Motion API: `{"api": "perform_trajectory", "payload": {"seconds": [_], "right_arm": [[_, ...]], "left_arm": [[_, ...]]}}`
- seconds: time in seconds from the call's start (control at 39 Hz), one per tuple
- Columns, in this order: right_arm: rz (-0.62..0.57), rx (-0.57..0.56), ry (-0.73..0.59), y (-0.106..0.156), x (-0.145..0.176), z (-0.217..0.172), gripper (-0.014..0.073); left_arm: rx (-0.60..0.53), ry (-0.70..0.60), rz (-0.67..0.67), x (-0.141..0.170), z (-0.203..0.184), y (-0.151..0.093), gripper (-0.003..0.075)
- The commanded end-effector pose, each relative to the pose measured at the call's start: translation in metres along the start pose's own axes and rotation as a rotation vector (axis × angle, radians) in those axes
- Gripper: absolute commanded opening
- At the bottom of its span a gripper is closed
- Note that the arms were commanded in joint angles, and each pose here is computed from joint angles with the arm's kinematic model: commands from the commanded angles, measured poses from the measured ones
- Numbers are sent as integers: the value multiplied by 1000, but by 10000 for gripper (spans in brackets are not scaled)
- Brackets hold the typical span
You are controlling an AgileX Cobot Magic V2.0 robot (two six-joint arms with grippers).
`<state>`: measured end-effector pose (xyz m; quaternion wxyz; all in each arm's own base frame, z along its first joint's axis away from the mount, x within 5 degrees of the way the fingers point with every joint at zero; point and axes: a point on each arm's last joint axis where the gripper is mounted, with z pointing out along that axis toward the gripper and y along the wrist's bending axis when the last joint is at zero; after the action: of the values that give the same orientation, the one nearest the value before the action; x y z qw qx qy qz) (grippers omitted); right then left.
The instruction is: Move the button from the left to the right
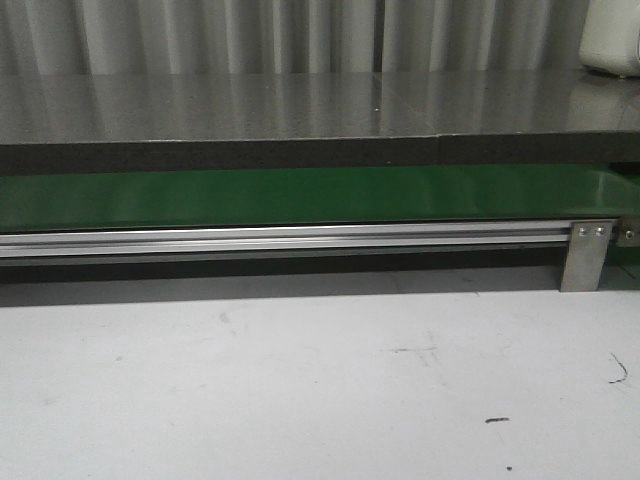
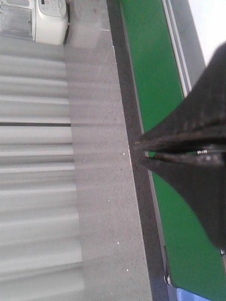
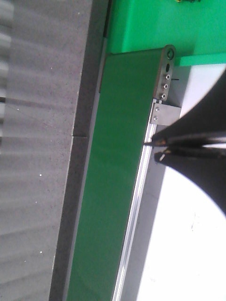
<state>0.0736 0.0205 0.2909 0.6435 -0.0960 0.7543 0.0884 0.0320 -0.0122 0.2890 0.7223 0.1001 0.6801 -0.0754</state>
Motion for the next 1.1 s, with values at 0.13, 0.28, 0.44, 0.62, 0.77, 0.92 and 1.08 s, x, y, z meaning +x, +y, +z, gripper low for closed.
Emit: {"api": "perform_trajectory", "payload": {"seconds": [0.13, 0.28, 0.44, 0.62, 0.77, 0.92, 1.08], "right_arm": [[-16, 7, -249, 1, -4, -35, -69], [-17, 8, -278, 1, -4, -40, -69], [-17, 7, -276, 1, -4, -40, -69], [-17, 7, -268, 1, -1, -38, -69], [-17, 7, -268, 1, -1, -38, -69], [-17, 7, -268, 1, -1, -38, -69], [-17, 7, -268, 1, -1, -38, -69]], "left_arm": [[-5, -86, -20, -14, -1, 1, -21], [-5, -86, -20, -14, -1, 1, -21], [-5, -86, -20, -14, -1, 1, -21], [-5, -86, -20, -14, -1, 1, -21], [-5, -86, -20, -14, -1, 1, -21], [-5, -86, -20, -14, -1, 1, -21], [-5, -86, -20, -14, -1, 1, -21]]}}
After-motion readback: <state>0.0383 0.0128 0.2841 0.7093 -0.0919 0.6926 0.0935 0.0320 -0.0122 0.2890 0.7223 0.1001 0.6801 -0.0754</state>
